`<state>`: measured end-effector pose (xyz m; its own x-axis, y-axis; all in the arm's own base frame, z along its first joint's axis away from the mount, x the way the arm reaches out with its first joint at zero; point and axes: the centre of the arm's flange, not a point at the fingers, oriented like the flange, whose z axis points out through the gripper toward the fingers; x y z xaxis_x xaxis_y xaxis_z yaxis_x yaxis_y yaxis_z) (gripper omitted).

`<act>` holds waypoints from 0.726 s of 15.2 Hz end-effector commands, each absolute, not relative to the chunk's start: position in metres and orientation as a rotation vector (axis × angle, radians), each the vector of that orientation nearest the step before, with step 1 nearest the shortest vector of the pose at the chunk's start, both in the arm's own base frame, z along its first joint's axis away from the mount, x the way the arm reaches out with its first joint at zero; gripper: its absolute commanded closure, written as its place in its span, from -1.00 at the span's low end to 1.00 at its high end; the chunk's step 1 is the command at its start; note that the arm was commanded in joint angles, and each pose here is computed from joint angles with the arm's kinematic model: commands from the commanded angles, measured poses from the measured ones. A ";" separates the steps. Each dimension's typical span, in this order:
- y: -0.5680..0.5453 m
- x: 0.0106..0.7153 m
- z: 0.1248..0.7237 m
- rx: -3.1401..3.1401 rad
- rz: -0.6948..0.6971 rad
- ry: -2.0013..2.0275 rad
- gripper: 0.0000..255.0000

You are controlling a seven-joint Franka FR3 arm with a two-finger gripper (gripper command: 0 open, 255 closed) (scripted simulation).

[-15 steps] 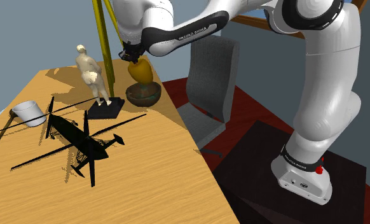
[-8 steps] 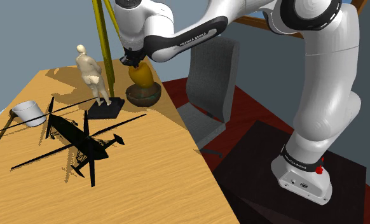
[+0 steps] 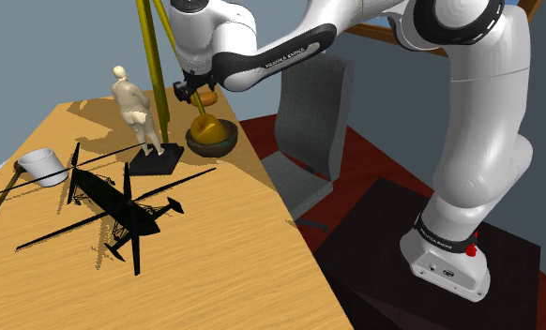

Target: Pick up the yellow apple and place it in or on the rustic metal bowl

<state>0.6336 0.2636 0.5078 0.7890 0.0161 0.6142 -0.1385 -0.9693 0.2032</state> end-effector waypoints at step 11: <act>0.276 0.604 0.546 2.742 0.945 -0.095 -1.00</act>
<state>0.6039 0.2759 0.5457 0.7889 0.0161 0.6144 -0.1384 -0.9693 0.2032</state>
